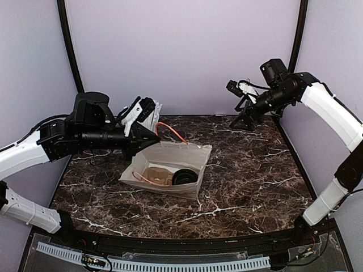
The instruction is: Pack the takeout coffee
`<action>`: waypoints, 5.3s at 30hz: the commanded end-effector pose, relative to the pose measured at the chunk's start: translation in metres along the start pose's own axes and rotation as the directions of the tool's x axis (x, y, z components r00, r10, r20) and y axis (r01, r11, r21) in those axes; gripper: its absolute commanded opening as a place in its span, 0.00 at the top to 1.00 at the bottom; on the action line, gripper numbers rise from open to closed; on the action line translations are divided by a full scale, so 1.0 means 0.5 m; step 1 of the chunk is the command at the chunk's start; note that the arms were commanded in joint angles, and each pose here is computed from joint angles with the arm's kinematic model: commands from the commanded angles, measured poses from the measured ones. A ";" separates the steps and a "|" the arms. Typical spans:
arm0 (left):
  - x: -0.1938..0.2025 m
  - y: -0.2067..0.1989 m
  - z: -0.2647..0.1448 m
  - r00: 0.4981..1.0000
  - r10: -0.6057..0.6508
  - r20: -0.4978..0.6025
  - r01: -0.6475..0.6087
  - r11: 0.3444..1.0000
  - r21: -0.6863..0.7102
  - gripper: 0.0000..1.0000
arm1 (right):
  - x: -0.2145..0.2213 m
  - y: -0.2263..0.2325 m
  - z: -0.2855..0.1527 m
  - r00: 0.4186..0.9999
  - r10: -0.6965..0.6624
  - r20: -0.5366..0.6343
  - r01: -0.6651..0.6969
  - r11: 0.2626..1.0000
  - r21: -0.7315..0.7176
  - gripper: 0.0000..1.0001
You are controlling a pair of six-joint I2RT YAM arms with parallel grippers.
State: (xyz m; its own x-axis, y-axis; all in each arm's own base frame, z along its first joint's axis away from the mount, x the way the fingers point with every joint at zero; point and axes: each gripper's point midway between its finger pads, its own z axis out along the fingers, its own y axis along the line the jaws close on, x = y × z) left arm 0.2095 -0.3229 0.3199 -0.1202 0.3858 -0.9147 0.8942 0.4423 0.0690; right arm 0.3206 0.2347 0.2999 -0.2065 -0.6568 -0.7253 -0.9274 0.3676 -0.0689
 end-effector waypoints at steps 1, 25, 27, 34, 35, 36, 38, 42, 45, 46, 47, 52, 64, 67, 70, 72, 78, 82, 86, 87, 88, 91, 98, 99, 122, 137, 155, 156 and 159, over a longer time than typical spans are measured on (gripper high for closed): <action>-0.045 -0.024 -0.037 0.990 -0.028 0.140 0.032 0.999 -0.031 1.00 | 0.006 -0.015 0.009 1.000 0.007 -0.004 -0.007 1.000 0.018 0.01; 0.052 -0.266 -0.042 0.986 0.129 0.107 -0.117 0.986 -0.115 1.00 | 0.047 -0.009 0.035 0.999 0.017 -0.049 -0.017 1.000 0.002 0.01; 0.068 -0.278 -0.036 0.987 0.142 0.070 -0.134 0.985 -0.107 1.00 | 0.048 -0.008 0.035 0.999 0.017 -0.050 -0.017 1.000 -0.001 0.01; 0.073 -0.282 -0.041 0.984 0.158 0.078 -0.148 0.981 -0.123 1.00 | 0.053 -0.002 0.035 0.999 0.017 -0.050 -0.017 1.000 -0.007 0.01; 0.071 -0.280 -0.041 0.984 0.155 0.084 -0.143 0.981 -0.131 1.00 | 0.053 -0.002 0.034 0.999 0.017 -0.050 -0.017 1.000 -0.007 0.01; 0.068 -0.273 -0.043 0.985 0.149 0.091 -0.135 0.980 -0.150 1.00 | 0.052 -0.001 0.032 0.999 0.014 -0.048 -0.015 1.000 -0.005 0.01; 0.053 -0.256 -0.052 0.982 0.137 0.129 -0.110 0.975 -0.192 1.00 | 0.048 0.000 0.028 0.999 0.010 -0.044 -0.010 1.000 -0.004 0.01; 0.023 -0.211 -0.067 0.975 0.090 0.205 -0.038 0.968 -0.246 1.00 | 0.029 0.014 0.008 1.000 -0.001 -0.016 0.001 1.000 -0.027 0.01; 0.017 -0.177 -0.065 0.974 -0.001 0.226 0.053 0.974 -0.222 1.00 | -0.017 0.057 -0.030 0.997 -0.037 0.067 0.045 0.992 -0.121 0.01; 0.015 -0.159 -0.062 0.973 -0.024 0.231 0.077 0.972 -0.224 1.00 | -0.030 0.076 -0.040 0.994 -0.037 0.099 0.054 0.984 -0.170 0.01; 0.015 -0.140 -0.059 0.971 -0.049 0.234 0.106 0.966 -0.237 1.00 | -0.041 0.092 -0.046 0.991 -0.033 0.130 0.060 0.976 -0.210 0.01; 0.015 -0.113 -0.025 0.976 -0.080 0.204 0.132 0.957 -0.258 1.00 | -0.126 0.143 -0.102 0.956 -0.063 0.287 0.151 0.944 -0.295 0.01; -0.001 -0.064 0.047 0.940 -0.297 0.169 0.335 0.898 -0.285 1.00 | -0.145 0.360 -0.082 0.825 -0.504 0.255 0.565 0.729 -0.387 0.26; -0.018 -0.059 0.040 0.920 -0.338 0.197 0.383 0.882 -0.275 1.00 | -0.144 0.382 -0.072 0.773 -0.600 0.206 0.631 0.693 -0.347 0.28; -0.030 -0.062 0.033 0.901 -0.373 0.223 0.422 0.873 -0.246 1.00 | -0.115 0.411 -0.027 0.698 -0.710 0.099 0.694 0.635 -0.340 0.41; -0.032 -0.066 0.031 0.891 -0.390 0.231 0.439 0.870 -0.225 1.00 | -0.101 0.430 0.011 0.657 -0.754 0.023 0.717 0.615 -0.328 0.53; -0.016 -0.074 0.024 0.868 -0.436 0.240 0.481 0.858 -0.181 1.00 | -0.070 0.467 0.055 0.554 -0.826 -0.105 0.777 0.558 -0.291 0.51; -0.010 -0.066 0.009 0.850 -0.455 0.267 0.508 0.843 -0.180 1.00 | -0.081 0.461 0.039 0.507 -0.846 -0.166 0.818 0.533 -0.216 0.35; -0.013 -0.061 -0.007 0.837 -0.453 0.306 0.515 0.841 -0.167 1.00 | -0.083 0.462 0.039 0.436 -0.877 -0.199 0.864 0.470 -0.179 0.37; -0.020 -0.060 -0.011 0.834 -0.449 0.320 0.515 0.843 -0.158 1.00 | -0.078 0.464 0.049 0.419 -0.883 -0.210 0.871 0.456 -0.183 0.38; -0.021 -0.061 -0.011 0.833 -0.448 0.324 0.514 0.844 -0.156 1.00 | -0.069 0.467 0.064 0.408 -0.886 -0.221 0.871 0.450 -0.196 0.38; -0.025 -0.065 -0.009 0.844 -0.428 0.324 0.492 0.858 -0.148 1.00 | -0.024 0.474 0.116 0.377 -0.885 -0.271 0.858 0.445 -0.258 0.38; -0.030 -0.089 -0.015 0.852 -0.411 0.324 0.456 0.887 -0.073 1.00 | 0.055 0.442 0.172 0.302 -0.865 -0.401 0.857 0.430 -0.282 0.24; -0.025 -0.096 -0.013 0.862 -0.397 0.315 0.436 0.898 -0.061 1.00 | 0.064 0.442 0.175 0.302 -0.861 -0.410 0.854 0.436 -0.286 0.23; 0.012 -0.135 -0.001 0.930 -0.266 0.253 0.277 0.961 -0.010 1.00 | -0.076 0.415 0.109 0.502 -0.814 -0.292 0.848 0.530 -0.018 0.09; 0.019 -0.047 0.023 0.900 -0.390 0.197 0.410 0.909 -0.075 1.00 | -0.191 0.388 0.028 0.579 -0.796 -0.176 0.815 0.561 0.143 0.07; 0.035 0.094 0.065 0.872 -0.477 0.111 0.490 0.856 -0.167 0.58 | -0.272 0.072 -0.121 0.841 -0.541 0.005 0.488 0.764 0.422 0.07; 0.028 0.105 0.059 0.880 -0.459 0.124 0.475 0.858 -0.194 0.55 | -0.255 0.053 -0.120 0.860 -0.511 0.008 0.462 0.784 0.414 0.07; -0.016 0.119 0.027 0.907 -0.397 0.143 0.420 0.879 -0.227 0.39 | -0.187 -0.001 -0.113 0.909 -0.418 0.002 0.387 0.844 0.370 0.07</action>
State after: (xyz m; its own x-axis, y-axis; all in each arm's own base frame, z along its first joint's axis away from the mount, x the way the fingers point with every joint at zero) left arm 0.2631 -0.3251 0.2941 -0.4799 0.0354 -0.8766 0.6412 0.6962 -0.3228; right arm 0.3163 0.2787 0.4168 0.2590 -0.8080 -0.5292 -0.6783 0.2379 -0.6952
